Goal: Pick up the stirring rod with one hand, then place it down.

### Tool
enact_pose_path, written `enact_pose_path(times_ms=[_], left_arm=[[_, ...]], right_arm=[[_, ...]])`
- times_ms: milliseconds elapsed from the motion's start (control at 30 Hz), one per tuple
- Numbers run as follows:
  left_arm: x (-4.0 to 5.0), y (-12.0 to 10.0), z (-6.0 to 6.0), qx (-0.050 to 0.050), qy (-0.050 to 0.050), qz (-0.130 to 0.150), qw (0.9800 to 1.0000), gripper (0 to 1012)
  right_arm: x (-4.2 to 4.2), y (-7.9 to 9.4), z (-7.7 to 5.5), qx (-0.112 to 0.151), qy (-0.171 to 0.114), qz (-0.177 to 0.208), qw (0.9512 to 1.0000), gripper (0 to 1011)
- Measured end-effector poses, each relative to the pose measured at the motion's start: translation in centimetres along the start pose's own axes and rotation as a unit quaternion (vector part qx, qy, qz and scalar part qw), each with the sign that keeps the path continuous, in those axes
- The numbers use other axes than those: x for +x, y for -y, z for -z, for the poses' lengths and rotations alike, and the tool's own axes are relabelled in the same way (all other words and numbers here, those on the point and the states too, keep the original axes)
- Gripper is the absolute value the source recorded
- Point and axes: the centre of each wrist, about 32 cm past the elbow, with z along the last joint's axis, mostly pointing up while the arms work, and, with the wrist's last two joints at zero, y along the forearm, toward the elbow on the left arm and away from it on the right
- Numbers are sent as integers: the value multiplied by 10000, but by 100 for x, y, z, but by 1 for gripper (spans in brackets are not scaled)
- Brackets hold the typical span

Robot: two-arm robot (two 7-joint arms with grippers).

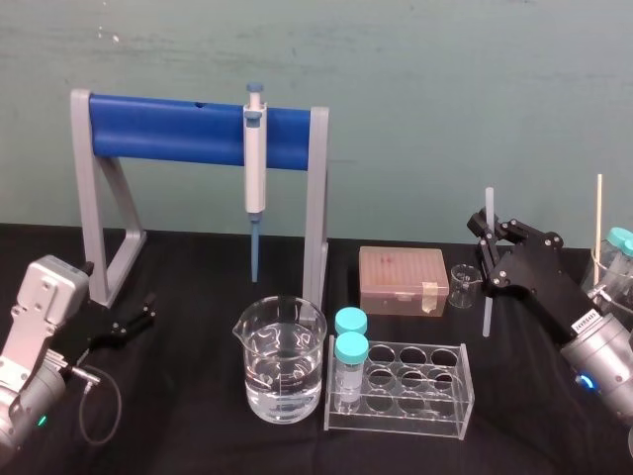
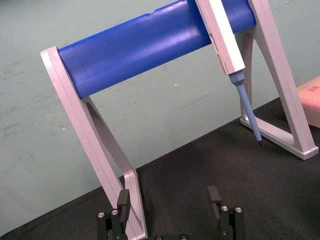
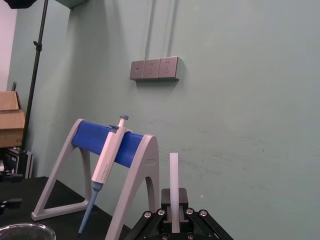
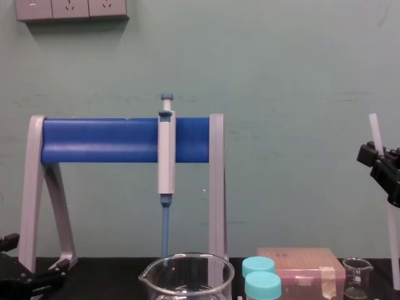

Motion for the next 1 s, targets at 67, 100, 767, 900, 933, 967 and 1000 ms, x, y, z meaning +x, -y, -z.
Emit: enact_pose_path(times_ms=[67,100,767,900,933,967,1000], left_arm=[[0,0,0,0,0,0,10000,1000],[0,0,0,0,0,0,10000,1000],[0,0,0,0,0,0,10000,1000],[0,0,0,0,0,0,10000,1000],[0,0,0,0,0,0,10000,1000],[0,0,0,0,0,0,10000,1001],[0,0,0,0,0,0,10000,1000]], right_arm=[[0,0,0,0,0,0,10000,71],[0,0,0,0,0,0,10000,71],[0,0,0,0,0,0,10000,70],[0,0,0,0,0,0,10000,70],[0,0,0,0,0,0,10000,71],[0,0,0,-1,0,0,10000,70],[0,0,0,0,0,0,10000,71]])
